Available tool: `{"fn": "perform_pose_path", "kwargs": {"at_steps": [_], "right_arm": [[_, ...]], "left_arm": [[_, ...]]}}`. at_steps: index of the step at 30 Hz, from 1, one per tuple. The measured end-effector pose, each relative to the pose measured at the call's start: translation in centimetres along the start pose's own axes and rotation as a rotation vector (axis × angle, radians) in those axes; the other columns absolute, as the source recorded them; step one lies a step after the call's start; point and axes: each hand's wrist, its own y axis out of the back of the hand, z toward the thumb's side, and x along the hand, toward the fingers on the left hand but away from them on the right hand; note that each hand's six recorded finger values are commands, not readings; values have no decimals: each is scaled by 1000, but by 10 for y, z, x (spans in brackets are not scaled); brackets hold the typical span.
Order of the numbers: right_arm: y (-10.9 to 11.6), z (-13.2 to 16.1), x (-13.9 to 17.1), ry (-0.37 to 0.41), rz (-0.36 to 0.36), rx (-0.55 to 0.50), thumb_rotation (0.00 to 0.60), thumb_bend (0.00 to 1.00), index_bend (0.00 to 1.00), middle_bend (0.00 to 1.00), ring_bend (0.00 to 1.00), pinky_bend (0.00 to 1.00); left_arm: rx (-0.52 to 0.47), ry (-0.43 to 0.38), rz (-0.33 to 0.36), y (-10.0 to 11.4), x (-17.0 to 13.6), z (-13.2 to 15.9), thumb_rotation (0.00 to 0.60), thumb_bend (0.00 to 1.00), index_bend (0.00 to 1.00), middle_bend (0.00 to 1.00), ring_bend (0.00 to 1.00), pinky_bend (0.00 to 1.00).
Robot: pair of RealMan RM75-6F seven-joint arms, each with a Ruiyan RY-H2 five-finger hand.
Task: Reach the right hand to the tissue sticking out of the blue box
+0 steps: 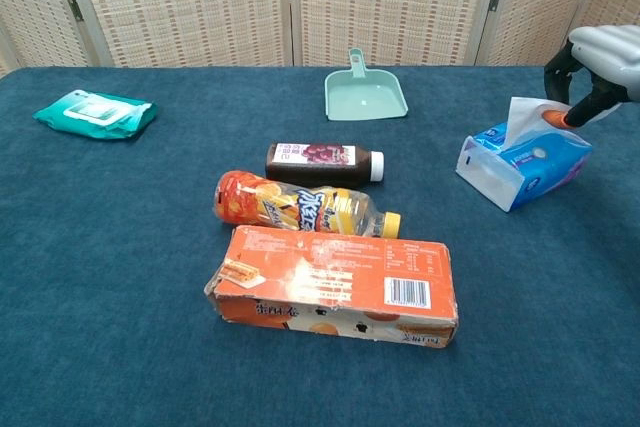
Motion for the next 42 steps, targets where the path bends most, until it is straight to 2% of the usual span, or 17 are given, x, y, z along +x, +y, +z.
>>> {"fn": "perform_pose_path", "kwargs": {"at_steps": [6,12,19,24,27,31,38,42], "right_arm": [[4,-4,5,10,-13,-25,600,308,672,547,170,141],[30,-4,17,50,-66,-105,600,308,671,547,170,141],[85,-2,59,173,-201,-241,600,305,671,545,170,141],[104,-3,105,288,-260,-282,600,299,671,539,170,141],[101,-5,136,351,-254,-292,600,297,671,538,170,141],[79,-12,173,395,-186,-295,600,296,671,532,170,141],[41,-28,188,378,-111,-241,600,284,668,473,148,141],[27,-34,187,356,-81,-228,600,280,589,421,111,120]], "left_arm": [[1,0,1,0,0,0,600,261,0,0,0,124],[2,1,4,1,0,0,600,261,0,0,0,125],[7,-2,9,2,-1,1,600,261,0,0,0,125],[24,-10,5,0,-2,4,600,262,0,0,0,125],[26,-11,8,0,-2,5,600,262,0,0,0,124],[29,-11,11,0,-3,5,600,263,0,0,0,125],[37,-14,11,-1,-3,6,600,263,0,0,0,124],[40,-12,10,-1,-3,6,600,262,0,0,0,125]]}}
